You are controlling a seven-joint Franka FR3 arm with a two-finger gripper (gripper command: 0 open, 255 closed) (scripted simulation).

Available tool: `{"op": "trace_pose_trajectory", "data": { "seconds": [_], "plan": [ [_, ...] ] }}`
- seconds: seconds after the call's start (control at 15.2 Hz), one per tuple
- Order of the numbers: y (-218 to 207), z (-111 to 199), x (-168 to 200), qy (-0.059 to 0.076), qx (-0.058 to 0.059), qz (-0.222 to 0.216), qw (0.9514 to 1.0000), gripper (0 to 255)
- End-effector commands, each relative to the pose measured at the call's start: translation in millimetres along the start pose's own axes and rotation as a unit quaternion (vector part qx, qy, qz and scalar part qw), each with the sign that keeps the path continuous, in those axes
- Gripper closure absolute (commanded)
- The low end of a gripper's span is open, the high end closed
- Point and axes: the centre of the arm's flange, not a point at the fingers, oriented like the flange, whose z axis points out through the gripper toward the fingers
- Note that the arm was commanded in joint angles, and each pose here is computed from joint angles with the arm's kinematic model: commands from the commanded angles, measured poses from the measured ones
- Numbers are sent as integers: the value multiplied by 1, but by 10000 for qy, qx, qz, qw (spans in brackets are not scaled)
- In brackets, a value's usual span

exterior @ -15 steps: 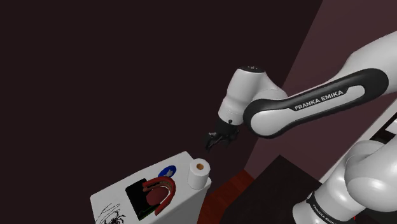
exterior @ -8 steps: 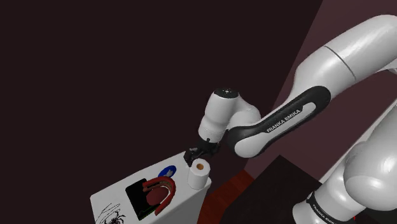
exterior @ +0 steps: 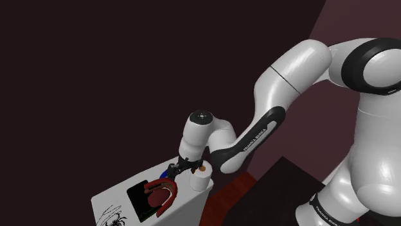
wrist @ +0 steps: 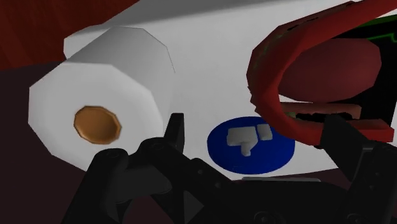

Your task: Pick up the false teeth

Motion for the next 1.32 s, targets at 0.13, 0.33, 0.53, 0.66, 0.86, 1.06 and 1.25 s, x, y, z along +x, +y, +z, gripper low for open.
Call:
{"op": "trace_pose_trajectory", "data": {
  "seconds": [0.13, 0.33, 0.53, 0.66, 0.86, 1.06, 1.25],
  "plan": [
    [-30, 44, 3, 71, -46, 4, 10000, 0],
    [-30, 56, 2, 74, -47, 5, 10000, 0],
    [-29, 72, 0, 74, -47, 5, 10000, 0],
    [-29, 86, -1, 74, -47, 5, 10000, 0],
    [-28, 85, -2, 73, -47, 5, 10000, 255],
    [-28, 85, -2, 73, -47, 5, 10000, 255],
    [-28, 85, -2, 73, -47, 5, 10000, 255]
  ]
}}
